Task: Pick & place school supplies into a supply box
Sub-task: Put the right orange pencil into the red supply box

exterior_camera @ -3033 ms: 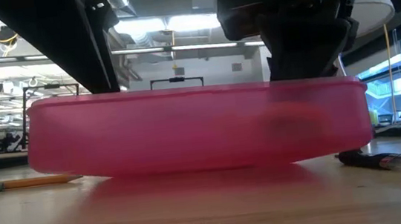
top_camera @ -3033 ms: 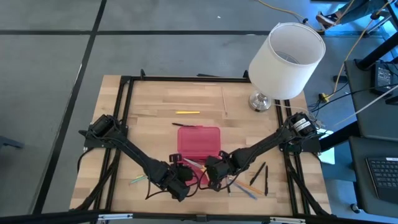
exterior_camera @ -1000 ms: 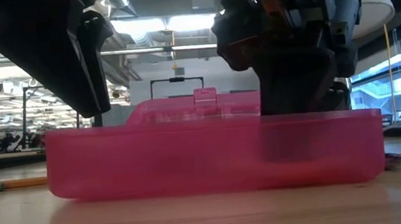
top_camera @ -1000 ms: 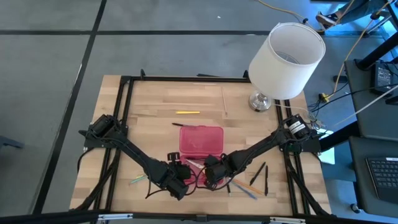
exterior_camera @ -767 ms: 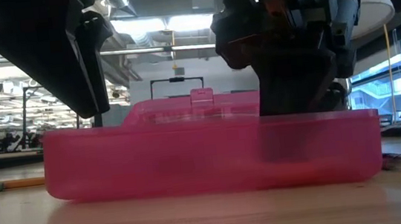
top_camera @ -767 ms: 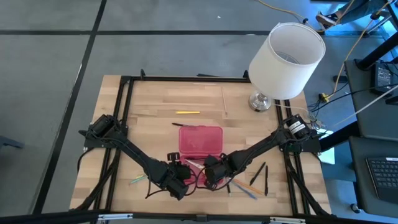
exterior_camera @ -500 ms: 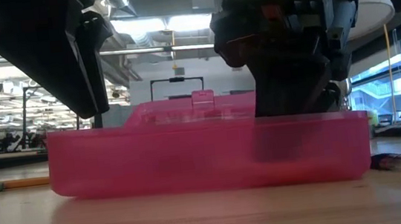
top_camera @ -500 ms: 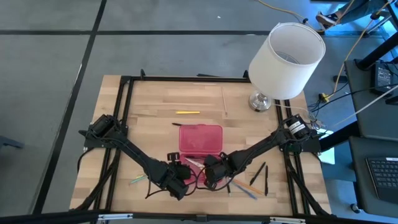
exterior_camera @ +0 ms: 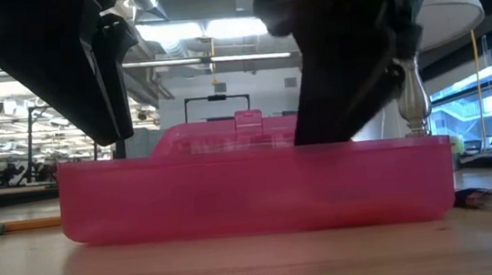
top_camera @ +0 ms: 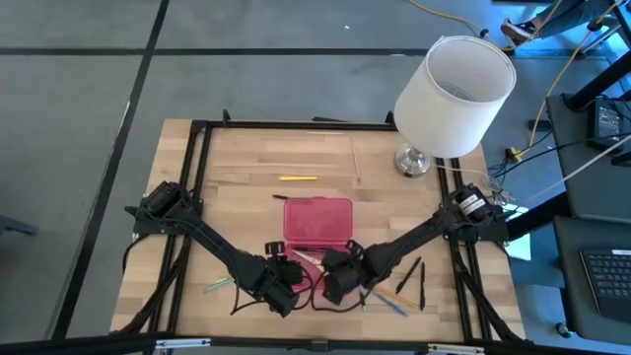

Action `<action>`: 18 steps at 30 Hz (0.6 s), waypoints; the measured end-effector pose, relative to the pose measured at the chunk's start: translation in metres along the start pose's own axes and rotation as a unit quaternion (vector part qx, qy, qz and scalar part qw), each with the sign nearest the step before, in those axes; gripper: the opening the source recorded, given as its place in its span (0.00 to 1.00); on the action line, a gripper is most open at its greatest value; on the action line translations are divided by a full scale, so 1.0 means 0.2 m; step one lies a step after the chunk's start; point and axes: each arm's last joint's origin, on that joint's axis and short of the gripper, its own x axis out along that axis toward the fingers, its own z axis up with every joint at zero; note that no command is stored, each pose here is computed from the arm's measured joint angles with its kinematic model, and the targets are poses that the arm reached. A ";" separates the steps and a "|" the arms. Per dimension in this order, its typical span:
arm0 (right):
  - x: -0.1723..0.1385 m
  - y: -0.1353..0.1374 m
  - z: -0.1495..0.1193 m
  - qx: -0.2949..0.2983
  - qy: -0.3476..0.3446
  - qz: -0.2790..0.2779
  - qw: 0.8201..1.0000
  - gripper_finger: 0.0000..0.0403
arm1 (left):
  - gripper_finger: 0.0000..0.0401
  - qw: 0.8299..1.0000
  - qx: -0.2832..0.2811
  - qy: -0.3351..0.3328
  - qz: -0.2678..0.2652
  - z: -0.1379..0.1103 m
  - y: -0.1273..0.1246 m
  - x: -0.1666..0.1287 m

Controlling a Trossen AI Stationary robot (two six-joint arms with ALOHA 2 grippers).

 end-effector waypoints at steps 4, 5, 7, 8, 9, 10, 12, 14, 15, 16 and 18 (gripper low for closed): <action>-0.06 0.03 0.01 -0.015 0.010 -0.022 1.000 0.40 | 0.39 1.000 0.000 0.000 0.000 0.00 0.00 0.00; -0.08 0.03 0.01 -0.019 0.014 -0.030 0.999 0.40 | 0.39 1.000 0.001 0.001 0.000 0.00 0.00 0.00; -0.12 0.04 0.01 -0.033 0.020 -0.053 0.998 0.40 | 0.39 1.000 0.002 0.003 0.002 0.00 0.00 0.00; -0.15 0.05 0.01 -0.044 0.025 -0.062 0.997 0.40 | 0.39 1.000 0.002 0.004 0.003 0.00 0.00 0.00; -0.17 0.06 0.00 -0.056 0.030 -0.068 0.996 0.40 | 0.39 1.000 0.002 0.004 0.003 0.00 0.00 0.00; -0.19 0.06 0.00 -0.069 0.038 -0.074 0.994 0.40 | 0.39 1.000 0.002 0.004 0.002 0.00 0.00 0.00; -0.24 0.07 -0.02 -0.099 0.061 -0.085 0.990 0.40 | 0.39 1.000 0.003 0.007 -0.001 -0.01 0.00 0.00; -0.30 0.08 -0.03 -0.126 0.087 -0.097 0.983 0.40 | 0.39 1.000 0.007 0.010 -0.007 0.00 0.00 0.00; -0.32 0.09 -0.04 -0.138 0.098 -0.103 0.980 0.40 | 0.39 1.000 0.009 0.011 -0.013 0.00 0.00 0.00; -0.35 0.09 -0.05 -0.147 0.106 -0.109 0.977 0.40 | 0.39 1.000 0.008 0.012 -0.021 0.00 -0.01 0.00; -0.40 0.09 -0.08 -0.163 0.123 -0.124 0.971 0.40 | 0.39 0.999 -0.002 0.016 -0.037 0.00 -0.02 0.00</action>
